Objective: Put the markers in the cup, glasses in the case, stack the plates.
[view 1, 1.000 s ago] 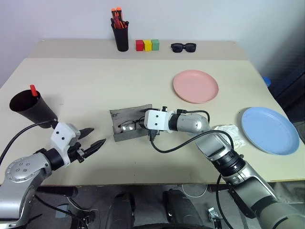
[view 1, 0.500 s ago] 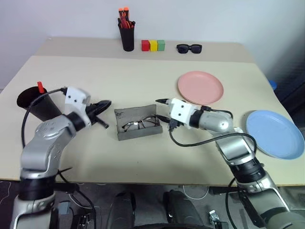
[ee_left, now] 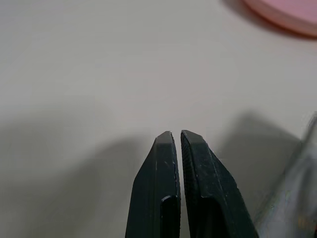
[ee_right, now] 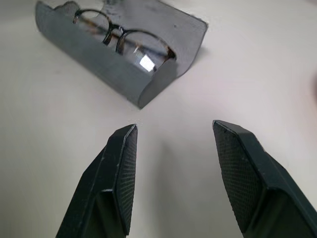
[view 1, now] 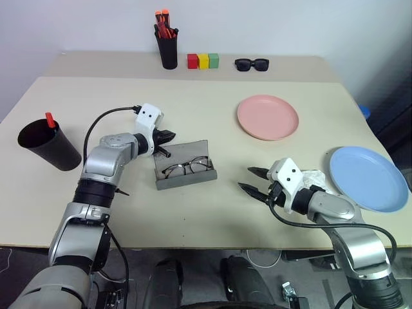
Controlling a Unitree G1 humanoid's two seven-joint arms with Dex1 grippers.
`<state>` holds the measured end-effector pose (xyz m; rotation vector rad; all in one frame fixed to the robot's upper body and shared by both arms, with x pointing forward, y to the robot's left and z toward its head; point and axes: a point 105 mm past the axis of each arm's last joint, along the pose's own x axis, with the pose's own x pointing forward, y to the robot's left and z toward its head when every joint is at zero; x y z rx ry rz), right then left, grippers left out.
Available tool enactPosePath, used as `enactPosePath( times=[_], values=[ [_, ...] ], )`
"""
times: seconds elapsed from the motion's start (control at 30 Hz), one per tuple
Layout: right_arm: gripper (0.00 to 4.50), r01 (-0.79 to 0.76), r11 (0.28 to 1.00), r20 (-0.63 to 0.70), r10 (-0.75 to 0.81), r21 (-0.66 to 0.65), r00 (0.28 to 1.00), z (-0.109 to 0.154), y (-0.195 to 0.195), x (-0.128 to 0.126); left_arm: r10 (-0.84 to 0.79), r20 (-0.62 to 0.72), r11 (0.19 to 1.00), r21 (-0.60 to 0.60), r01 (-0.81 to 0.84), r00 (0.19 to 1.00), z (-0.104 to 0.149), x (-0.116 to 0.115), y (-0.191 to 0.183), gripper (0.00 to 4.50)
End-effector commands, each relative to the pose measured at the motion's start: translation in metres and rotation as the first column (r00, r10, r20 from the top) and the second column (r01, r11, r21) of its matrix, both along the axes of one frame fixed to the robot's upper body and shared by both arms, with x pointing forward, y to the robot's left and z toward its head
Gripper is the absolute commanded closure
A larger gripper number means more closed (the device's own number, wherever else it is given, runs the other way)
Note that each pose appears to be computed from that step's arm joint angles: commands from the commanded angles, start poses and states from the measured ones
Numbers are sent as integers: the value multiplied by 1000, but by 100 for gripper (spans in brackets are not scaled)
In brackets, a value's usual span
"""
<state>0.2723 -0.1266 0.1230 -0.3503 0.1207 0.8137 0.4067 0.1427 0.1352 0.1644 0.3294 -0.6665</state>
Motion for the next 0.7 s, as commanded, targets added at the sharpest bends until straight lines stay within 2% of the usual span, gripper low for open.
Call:
enactPosePath(
  times=[0.03,0.37,0.5,0.67,0.7],
  values=[
    [206,28,999,63,-30,33,998,16,1,0,-124,46,992,27,122,991,15,-9,-6,429],
    [206,59,998,77,-61,32,995,17,-2,13,-332,54,942,73,328,942,14,-65,-7,429],
    [206,74,997,99,-77,35,992,21,-2,25,-381,28,920,114,376,924,5,-88,-7,429],
    [206,115,993,136,-115,9,984,25,-6,42,-407,11,901,167,400,913,-7,-101,-7,429],
    [206,164,986,159,-157,-36,975,25,-12,54,-400,57,909,152,388,915,-1,-100,-9,429]
  ],
)
